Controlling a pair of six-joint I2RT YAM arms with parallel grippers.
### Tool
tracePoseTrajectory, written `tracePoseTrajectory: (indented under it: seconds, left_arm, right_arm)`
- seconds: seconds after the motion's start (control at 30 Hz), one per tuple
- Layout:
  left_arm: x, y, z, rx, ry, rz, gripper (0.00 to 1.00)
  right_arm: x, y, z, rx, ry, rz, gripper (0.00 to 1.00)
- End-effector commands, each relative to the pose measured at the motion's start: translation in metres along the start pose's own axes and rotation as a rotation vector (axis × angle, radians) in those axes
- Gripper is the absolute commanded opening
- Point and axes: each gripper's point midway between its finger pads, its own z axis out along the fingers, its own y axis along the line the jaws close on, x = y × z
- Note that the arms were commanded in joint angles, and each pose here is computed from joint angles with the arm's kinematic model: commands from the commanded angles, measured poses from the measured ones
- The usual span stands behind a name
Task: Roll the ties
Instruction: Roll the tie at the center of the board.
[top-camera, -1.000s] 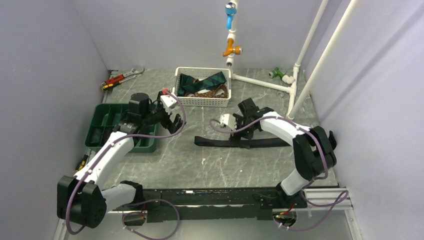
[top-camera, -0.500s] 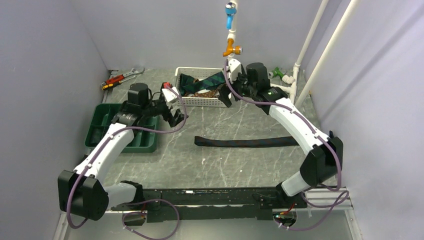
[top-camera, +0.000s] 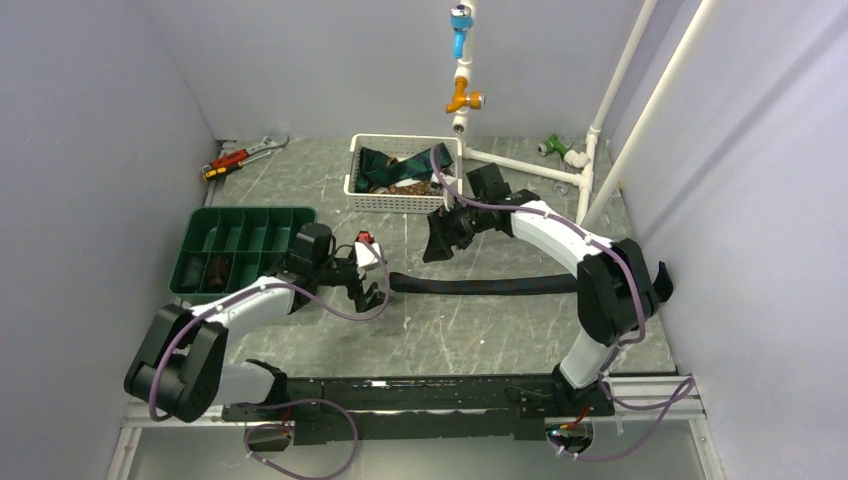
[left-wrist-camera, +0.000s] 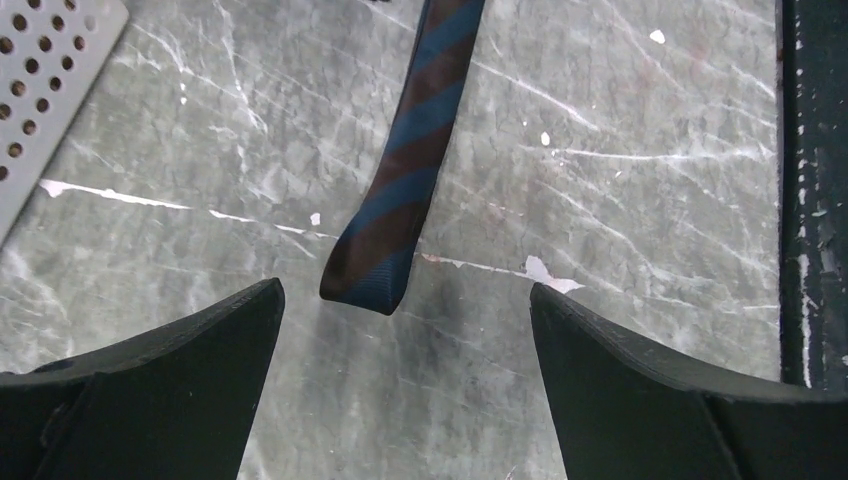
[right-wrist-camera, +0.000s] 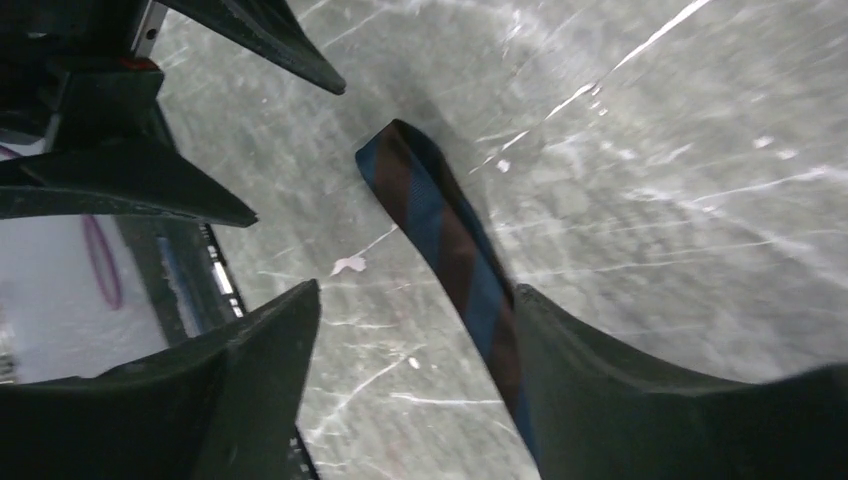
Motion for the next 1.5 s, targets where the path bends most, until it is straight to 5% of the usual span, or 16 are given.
tracePoseTrajectory:
  seconds: [0.0, 0.13, 0.4, 0.67, 0.97, 1.1, 1.33, 1.47]
  left_arm:
    - [-0.013, 0.004, 0.009, 0.027, -0.096, 0.127, 0.98]
    - [-0.002, 0.002, 0.02, 0.068, -0.071, 0.143, 0.93]
    - [0.01, 0.019, 0.03, 0.01, -0.034, 0.088, 0.87]
    - [0.019, 0.016, 0.043, 0.041, 0.036, 0.067, 0.68]
    - [0.03, 0.02, 0.052, 0.018, 0.111, -0.014, 0.67]
    - [0.034, 0.016, 0.054, 0.033, 0.129, -0.045, 0.76]
    - [0.031, 0.008, 0.053, 0.07, 0.122, -0.036, 0.51]
    - [0.014, 0.002, 0.049, 0.091, 0.064, 0.041, 0.47]
  right_arm:
    - [0.019, 0.012, 0.021, -0.136, 0.052, 0.155, 0.6]
    - [0.03, 0.01, 0.037, -0.161, 0.078, 0.241, 0.32]
    - [0.045, 0.01, 0.055, -0.168, 0.136, 0.321, 0.09]
    - [0.065, -0.006, 0.073, -0.114, 0.204, 0.367, 0.04]
    - [0.087, -0.024, 0.086, -0.06, 0.273, 0.405, 0.0]
    - [0.096, -0.029, 0.087, -0.033, 0.304, 0.41, 0.0]
    - [0.104, -0.031, 0.087, -0.027, 0.324, 0.422, 0.0]
    - [0.106, -0.032, 0.09, -0.032, 0.332, 0.428, 0.0]
